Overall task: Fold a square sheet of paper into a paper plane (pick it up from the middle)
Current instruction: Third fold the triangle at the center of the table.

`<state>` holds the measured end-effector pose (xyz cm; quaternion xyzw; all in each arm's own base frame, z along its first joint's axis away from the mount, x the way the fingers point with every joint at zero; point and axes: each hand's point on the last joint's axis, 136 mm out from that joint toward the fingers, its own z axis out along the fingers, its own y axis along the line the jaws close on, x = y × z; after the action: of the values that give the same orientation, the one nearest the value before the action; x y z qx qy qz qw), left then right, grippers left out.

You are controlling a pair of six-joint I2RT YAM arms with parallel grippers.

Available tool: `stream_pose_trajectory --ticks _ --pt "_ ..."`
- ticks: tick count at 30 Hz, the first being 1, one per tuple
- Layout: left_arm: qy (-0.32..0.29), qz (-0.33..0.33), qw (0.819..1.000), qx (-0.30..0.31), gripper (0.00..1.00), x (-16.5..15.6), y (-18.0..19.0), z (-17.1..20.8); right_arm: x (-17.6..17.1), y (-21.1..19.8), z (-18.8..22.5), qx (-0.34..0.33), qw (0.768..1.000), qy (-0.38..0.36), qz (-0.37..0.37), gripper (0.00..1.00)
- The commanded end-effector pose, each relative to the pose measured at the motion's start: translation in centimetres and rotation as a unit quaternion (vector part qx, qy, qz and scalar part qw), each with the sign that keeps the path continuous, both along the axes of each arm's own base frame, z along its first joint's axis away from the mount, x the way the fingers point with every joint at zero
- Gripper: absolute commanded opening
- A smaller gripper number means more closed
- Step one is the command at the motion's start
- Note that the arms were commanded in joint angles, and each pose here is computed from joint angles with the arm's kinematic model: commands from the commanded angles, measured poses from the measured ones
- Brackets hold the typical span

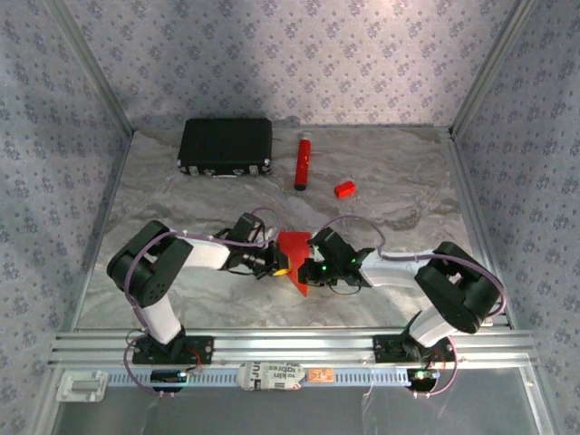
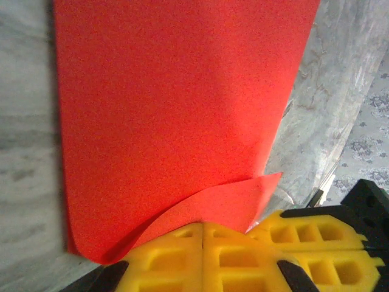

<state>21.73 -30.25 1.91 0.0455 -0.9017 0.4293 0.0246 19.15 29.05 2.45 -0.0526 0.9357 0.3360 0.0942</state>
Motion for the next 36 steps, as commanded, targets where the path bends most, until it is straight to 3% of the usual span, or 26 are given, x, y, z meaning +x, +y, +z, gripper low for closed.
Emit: stream_pose_trajectory --ticks 1,5,12,17,21,28,36 --pt "0.041 0.025 0.997 0.063 0.00 -1.0 2.3 -3.5 -1.3 -2.0 -2.5 -0.044 0.998 0.037 -0.013 0.05" --pt "0.040 0.026 0.997 0.063 0.00 -0.9 2.3 -3.4 -1.9 -2.6 -3.0 -0.049 0.998 0.044 -0.016 0.04" --pt "0.038 0.027 0.997 0.064 0.00 -0.8 2.4 -3.3 0.1 -0.2 1.2 0.002 1.000 0.005 -0.008 0.06" --pt "0.038 0.027 0.997 0.063 0.00 -0.7 2.3 -3.2 0.2 1.2 2.0 0.035 0.999 0.002 0.005 0.06" --pt "0.038 0.028 0.997 0.063 0.00 -0.7 2.3 -3.2 -0.3 1.1 0.6 0.022 1.000 0.018 0.011 0.06" --pt "0.013 0.024 0.999 0.032 0.00 0.4 1.2 -0.9 -2.2 -2.6 -4.8 -0.069 0.995 0.070 -0.011 0.02" --pt "-0.022 0.004 1.000 0.000 0.01 0.7 0.0 3.2 -2.0 -2.5 -4.4 -0.072 0.995 0.062 -0.007 0.01"
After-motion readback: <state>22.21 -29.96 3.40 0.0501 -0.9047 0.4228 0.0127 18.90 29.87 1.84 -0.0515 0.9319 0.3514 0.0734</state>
